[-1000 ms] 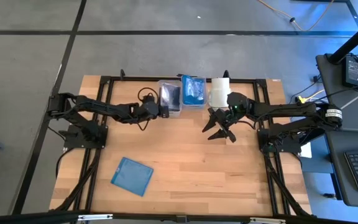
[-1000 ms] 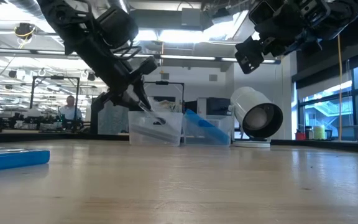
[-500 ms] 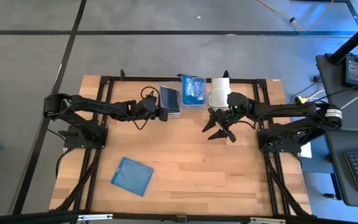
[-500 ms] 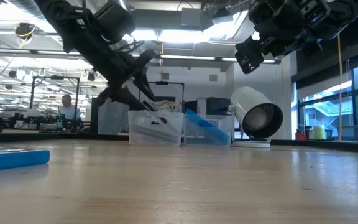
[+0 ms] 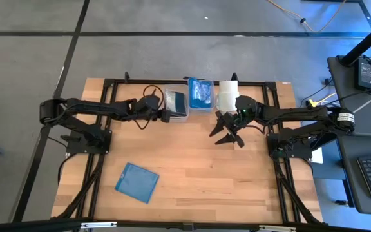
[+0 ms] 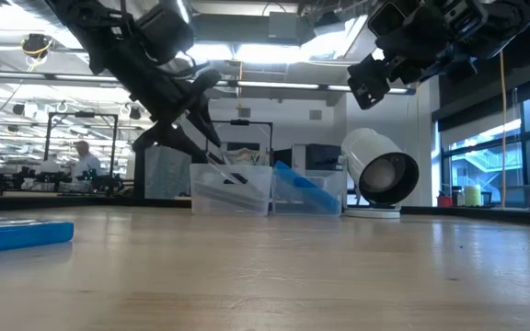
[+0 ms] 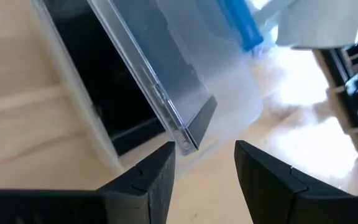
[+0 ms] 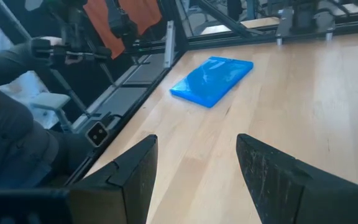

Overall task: Pick & place jewel cases by type
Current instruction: Put the black CD Case into the left transparent bin, then put the blue CD Case into the right transparent bin

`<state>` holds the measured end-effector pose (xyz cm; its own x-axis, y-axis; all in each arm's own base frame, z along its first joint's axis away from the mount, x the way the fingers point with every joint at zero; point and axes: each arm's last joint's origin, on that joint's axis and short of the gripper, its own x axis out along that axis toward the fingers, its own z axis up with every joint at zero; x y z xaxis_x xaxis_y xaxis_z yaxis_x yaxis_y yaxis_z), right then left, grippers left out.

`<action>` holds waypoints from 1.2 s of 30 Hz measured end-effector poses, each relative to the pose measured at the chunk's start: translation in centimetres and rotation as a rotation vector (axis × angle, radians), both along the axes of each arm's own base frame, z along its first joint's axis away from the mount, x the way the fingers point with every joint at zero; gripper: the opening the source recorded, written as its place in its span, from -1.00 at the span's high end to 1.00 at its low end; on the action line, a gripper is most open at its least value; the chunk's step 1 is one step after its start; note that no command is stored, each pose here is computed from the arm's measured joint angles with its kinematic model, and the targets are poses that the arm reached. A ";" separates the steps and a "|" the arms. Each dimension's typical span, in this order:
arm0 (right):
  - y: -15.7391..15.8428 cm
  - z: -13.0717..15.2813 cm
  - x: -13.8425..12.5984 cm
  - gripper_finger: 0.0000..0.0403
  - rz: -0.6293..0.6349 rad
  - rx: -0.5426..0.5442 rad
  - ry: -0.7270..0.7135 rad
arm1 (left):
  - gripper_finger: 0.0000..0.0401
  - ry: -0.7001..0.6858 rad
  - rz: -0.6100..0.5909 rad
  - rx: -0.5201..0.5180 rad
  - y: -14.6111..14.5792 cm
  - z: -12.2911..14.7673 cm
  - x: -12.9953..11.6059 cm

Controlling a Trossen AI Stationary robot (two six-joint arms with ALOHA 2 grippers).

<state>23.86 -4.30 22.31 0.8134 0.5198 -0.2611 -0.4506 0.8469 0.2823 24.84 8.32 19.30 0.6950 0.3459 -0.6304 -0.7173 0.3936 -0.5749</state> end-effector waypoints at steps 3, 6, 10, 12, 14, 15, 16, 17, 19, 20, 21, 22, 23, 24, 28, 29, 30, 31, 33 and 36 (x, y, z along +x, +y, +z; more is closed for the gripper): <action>-0.1 0.0 0.1 -0.11 -0.044 -0.017 0.004 | 0.19 0.028 -0.013 -0.018 -0.1 -0.2 -0.2; -0.3 -0.1 0.1 -0.11 -0.092 -0.035 0.010 | 0.18 0.086 -0.014 -0.016 0.2 -0.3 -0.9; -0.3 -0.3 0.1 -0.11 -0.127 -0.046 0.031 | 0.19 0.154 0.012 0.002 0.5 -0.4 -1.6; -0.4 -0.4 0.0 -0.11 -0.136 -0.046 0.052 | 0.20 0.166 0.004 0.018 0.5 -0.4 -1.7; -0.3 -0.5 0.0 -0.11 -0.136 -0.043 0.065 | 0.19 0.169 -0.008 0.041 0.5 -0.1 -1.9; -0.3 -0.6 0.0 -0.11 -0.136 -0.042 0.071 | 0.19 0.166 -0.011 0.058 0.5 0.2 -1.8; -0.3 -0.6 0.0 -0.11 -0.136 -0.042 0.074 | 0.19 0.156 -0.014 0.071 0.5 0.6 -1.8; -0.3 -0.6 0.0 -0.11 -0.135 -0.042 0.075 | 0.18 0.141 -0.014 0.082 0.5 1.0 -1.8; -0.3 -0.6 0.0 -0.11 -0.132 -0.050 0.070 | 0.18 0.105 -0.017 0.105 0.6 2.1 -1.7; -0.3 -0.6 0.0 -0.11 -0.128 -0.063 0.064 | 0.19 0.087 -0.020 0.118 0.5 2.6 -1.7; -0.2 -0.6 0.0 -0.11 -0.123 -0.072 0.059 | 0.19 0.072 -0.025 0.129 0.5 3.2 -1.8; -0.2 -0.6 0.0 -0.11 -0.120 -0.083 0.054 | 0.19 0.052 -0.032 0.143 0.3 3.8 -1.8; -0.1 -0.7 0.0 -0.11 -0.120 -0.089 0.054 | 0.19 0.029 -0.043 0.158 0.1 4.5 -1.9; 0.0 -0.7 0.1 -0.11 -0.122 -0.093 0.056 | 0.19 0.010 -0.061 0.169 -0.2 5.0 -2.1; 0.4 -0.9 0.2 -0.11 -0.168 -0.125 0.081 | 0.18 -0.009 -0.250 0.232 -2.8 6.6 -3.0; 0.6 -1.0 0.3 -0.11 -0.180 -0.135 0.088 | 0.18 -0.009 -0.286 0.240 -3.8 6.9 -3.2; 0.7 -1.2 0.4 -0.11 -0.194 -0.149 0.093 | 0.18 -0.020 -0.309 0.245 -5.0 7.1 -3.3; 0.9 -1.3 0.5 -0.11 -0.200 -0.169 0.094 | 0.19 -0.029 -0.328 0.249 -6.1 7.3 -3.4; 1.2 -1.7 1.1 -0.11 -0.190 -0.215 0.067 | 0.19 -0.027 -0.386 0.261 -8.6 7.4 -3.6; 1.8 -2.2 2.2 -0.11 -0.153 -0.258 -0.001 | 0.19 -0.034 -0.495 0.230 -12.6 7.1 -4.1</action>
